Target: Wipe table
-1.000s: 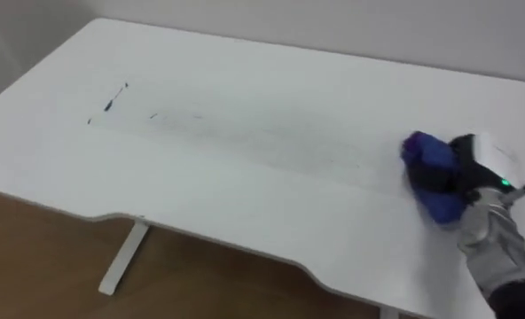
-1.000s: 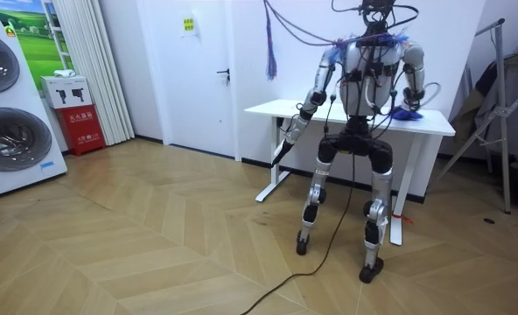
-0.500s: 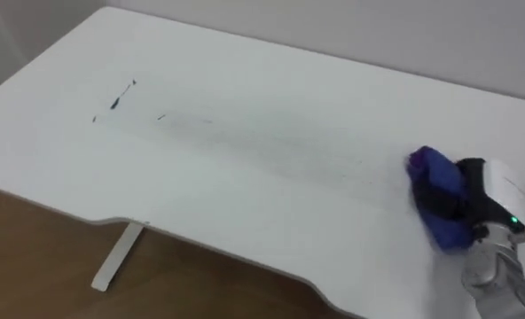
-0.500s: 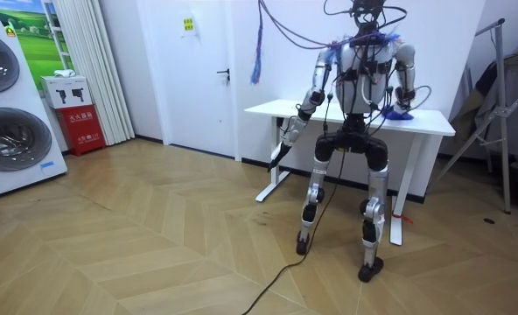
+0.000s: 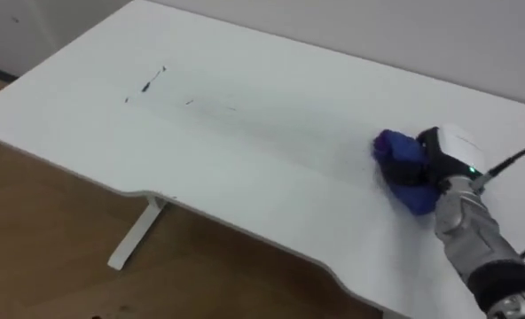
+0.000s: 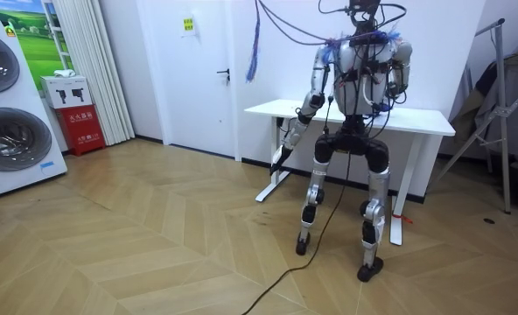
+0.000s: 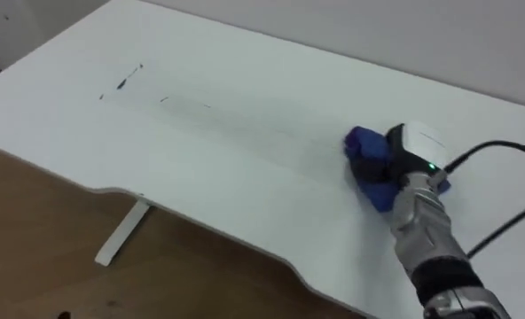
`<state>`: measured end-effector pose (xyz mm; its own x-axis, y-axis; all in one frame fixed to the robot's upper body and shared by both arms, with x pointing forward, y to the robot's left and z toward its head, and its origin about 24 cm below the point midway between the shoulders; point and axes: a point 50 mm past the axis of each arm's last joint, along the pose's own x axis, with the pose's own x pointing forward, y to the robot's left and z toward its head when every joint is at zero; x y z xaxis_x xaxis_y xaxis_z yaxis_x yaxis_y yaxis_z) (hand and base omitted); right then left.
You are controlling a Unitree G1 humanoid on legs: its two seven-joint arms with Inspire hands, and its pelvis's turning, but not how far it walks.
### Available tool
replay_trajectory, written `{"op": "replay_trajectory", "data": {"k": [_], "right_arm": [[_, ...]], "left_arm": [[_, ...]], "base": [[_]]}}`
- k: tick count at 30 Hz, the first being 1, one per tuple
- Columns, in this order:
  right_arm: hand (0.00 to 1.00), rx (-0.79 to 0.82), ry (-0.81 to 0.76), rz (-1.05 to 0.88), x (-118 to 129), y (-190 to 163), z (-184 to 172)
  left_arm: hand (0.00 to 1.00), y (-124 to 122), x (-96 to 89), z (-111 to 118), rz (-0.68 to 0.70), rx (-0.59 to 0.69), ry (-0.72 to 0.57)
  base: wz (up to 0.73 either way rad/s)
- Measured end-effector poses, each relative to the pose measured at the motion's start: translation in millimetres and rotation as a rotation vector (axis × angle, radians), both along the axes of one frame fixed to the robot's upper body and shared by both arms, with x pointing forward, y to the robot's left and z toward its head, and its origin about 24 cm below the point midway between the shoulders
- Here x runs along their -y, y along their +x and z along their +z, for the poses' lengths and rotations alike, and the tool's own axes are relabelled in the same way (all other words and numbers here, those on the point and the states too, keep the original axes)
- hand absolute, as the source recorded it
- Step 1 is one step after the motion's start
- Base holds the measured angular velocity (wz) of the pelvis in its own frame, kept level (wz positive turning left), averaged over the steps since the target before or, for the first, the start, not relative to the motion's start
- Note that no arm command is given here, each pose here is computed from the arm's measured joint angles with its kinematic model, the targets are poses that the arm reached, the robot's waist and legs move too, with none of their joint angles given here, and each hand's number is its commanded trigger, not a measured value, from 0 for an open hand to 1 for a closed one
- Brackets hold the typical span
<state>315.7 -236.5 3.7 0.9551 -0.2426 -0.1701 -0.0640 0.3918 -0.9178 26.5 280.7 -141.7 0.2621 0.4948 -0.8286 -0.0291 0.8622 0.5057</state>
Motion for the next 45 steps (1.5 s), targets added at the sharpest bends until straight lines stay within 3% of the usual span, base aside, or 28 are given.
{"op": "replay_trajectory", "data": {"k": [5,8,14,19,22,26,32,33,34,35,40,45], "right_arm": [[1.0,-0.005,0.024,-0.081,21,-36,-28],[1.0,0.02,0.048,-0.196,45,-67,-42],[1.0,0.009,0.038,-0.36,84,-106,-50],[1.0,-0.03,0.038,-0.368,78,-94,-49],[1.0,-0.064,0.034,-0.315,64,-68,-40],[1.0,-0.064,0.025,-0.185,39,-37,-27],[0.98,-0.044,0.041,-0.179,38,-37,-27],[0.7,-0.035,0.033,-0.184,40,-43,-30],[0.26,-0.045,0.029,-0.19,42,-50,-36],[0.0,-0.041,0.025,-0.196,43,-59,-42],[0.0,-0.041,0.041,-0.274,59,-91,-54],[0.0,-0.04,0.037,-0.301,64,-100,-57]], "left_arm": [[0.0,-39,-2.2,0,0.036,-0.098,-0.007],[0.0,-45,-9.6,4,0.079,-0.093,0.015],[0.0,-10,-15.1,10,0.032,0.048,0.046],[0.0,2,-2.7,5,-0.02,0.054,0.016],[0.0,-1,4.6,2,-0.05,0.025,-0.006],[0.0,-9,7.6,-2,-0.032,-0.025,-0.027],[0.0,-38,6.7,-1,-0.002,-0.105,-0.027],[0.0,-42,6.5,-1,0.0,-0.114,-0.027],[0.0,-44,6.3,-1,0.001,-0.12,-0.026],[0.0,-44,6.1,0,0.0,-0.119,-0.025],[0.0,-24,4.8,0,-0.01,-0.059,-0.021],[0.0,-1,4.4,1,-0.03,0.016,-0.004]], "base": [[0.4],[0.21],[-0.1],[-0.24],[-0.5],[-0.11],[0.13],[0.24],[0.23],[0.13],[0.05],[-0.15]]}}
